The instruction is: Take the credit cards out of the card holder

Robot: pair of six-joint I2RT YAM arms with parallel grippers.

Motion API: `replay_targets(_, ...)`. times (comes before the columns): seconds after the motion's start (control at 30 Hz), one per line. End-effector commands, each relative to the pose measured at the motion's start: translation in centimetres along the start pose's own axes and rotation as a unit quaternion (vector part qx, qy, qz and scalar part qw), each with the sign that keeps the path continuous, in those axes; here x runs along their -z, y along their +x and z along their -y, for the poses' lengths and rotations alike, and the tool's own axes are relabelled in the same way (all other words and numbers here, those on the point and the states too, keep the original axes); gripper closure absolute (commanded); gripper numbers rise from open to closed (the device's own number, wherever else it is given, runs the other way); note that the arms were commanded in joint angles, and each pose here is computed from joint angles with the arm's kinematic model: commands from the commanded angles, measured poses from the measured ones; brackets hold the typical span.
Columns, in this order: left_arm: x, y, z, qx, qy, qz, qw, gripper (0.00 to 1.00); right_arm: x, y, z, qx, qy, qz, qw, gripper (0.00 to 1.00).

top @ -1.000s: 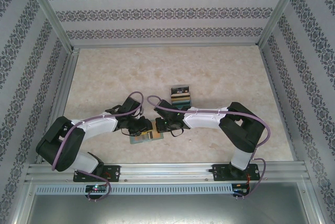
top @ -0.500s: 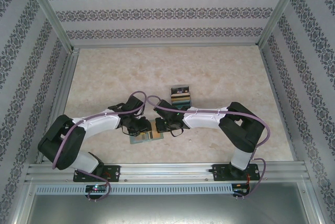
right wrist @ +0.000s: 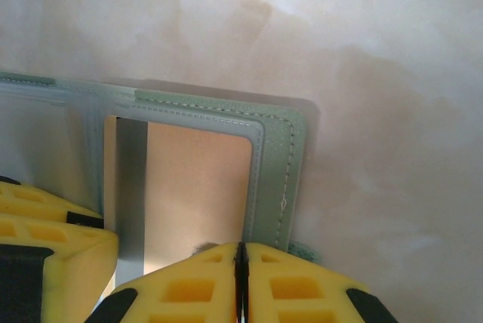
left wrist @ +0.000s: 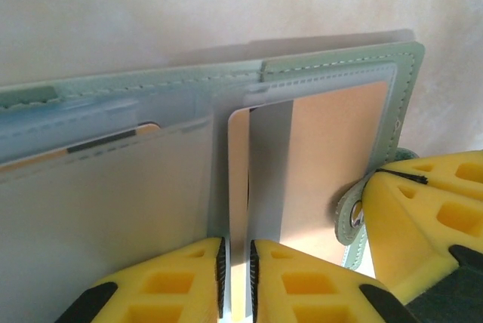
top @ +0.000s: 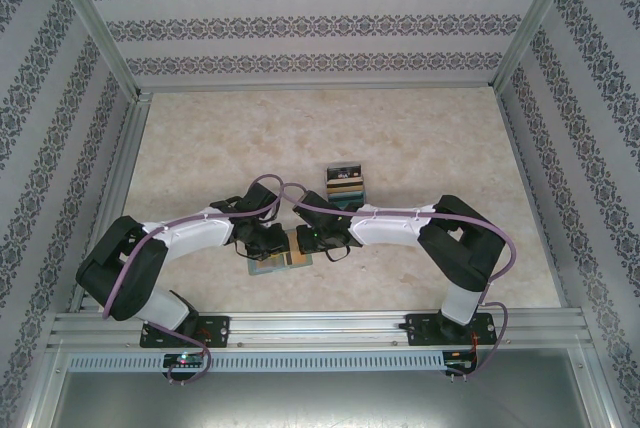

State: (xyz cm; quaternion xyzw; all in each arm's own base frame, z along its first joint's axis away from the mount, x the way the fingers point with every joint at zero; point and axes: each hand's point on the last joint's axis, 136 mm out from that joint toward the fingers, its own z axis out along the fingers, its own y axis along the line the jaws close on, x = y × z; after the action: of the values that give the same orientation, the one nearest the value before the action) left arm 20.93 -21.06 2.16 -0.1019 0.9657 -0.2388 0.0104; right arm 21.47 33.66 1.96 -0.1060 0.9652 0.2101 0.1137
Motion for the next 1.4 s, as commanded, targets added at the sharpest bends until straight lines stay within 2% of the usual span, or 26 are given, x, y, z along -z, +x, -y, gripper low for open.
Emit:
replay_targets(0.0, -0.5, 1.2, -0.4, -0.008, -0.005, -0.017, 1.0, 0.83, -1.6, 3.2, 0.8, 0.001, 0.02, -0.057, 0.998, 0.87)
replay_targets(0.3, -0.1, 1.1, -0.4, -0.008, -0.003, -0.008, 1.0, 1.0, -1.7, 3.4, 0.7, 0.003, 0.02, -0.059, 0.998, 0.87)
replay_targets(0.67, 1.9, 0.8, -1.3, -0.002, -0.014, 0.021, 1.0, 1.0, -1.3, 3.2, 1.1, 0.004, 0.03, -0.051, 0.998, 0.87)
replay_targets(0.93, 2.1, 1.3, -2.3, 0.005, -0.016, 0.022, 1.0, 1.0, -0.5, 2.7, 1.6, 0.007, 0.039, -0.04, 0.998, 0.86)
replay_targets(1.03, 2.3, 1.2, -2.2, 0.006, -0.013, 0.025, 1.0, 1.0, -0.2, 2.6, 1.5, 0.01, 0.037, -0.037, 0.999, 0.81)
replay_targets(1.13, 2.7, 1.1, -1.9, 0.005, -0.005, 0.032, 0.999, 1.0, 1.2, 1.7, 1.1, 0.015, 0.037, -0.016, 0.999, 0.71)
replay_targets(1.2, 2.8, 1.0, -1.8, 0.006, -0.002, 0.035, 0.999, 1.0, 2.3, 1.1, 1.1, 0.018, 0.042, 0.002, 0.999, 0.68)
replay_targets(1.3, 3.1, 0.8, -2.0, 0.013, -0.001, 0.042, 0.999, 0.95, 3.3, 0.9, 0.7, 0.028, 0.04, 0.011, 0.999, 0.66)
replay_targets(1.37, 3.1, 0.7, -1.9, 0.014, 0.001, 0.045, 0.999, 0.92, 3.5, 1.3, 0.6, 0.03, 0.04, 0.007, 0.999, 0.62)
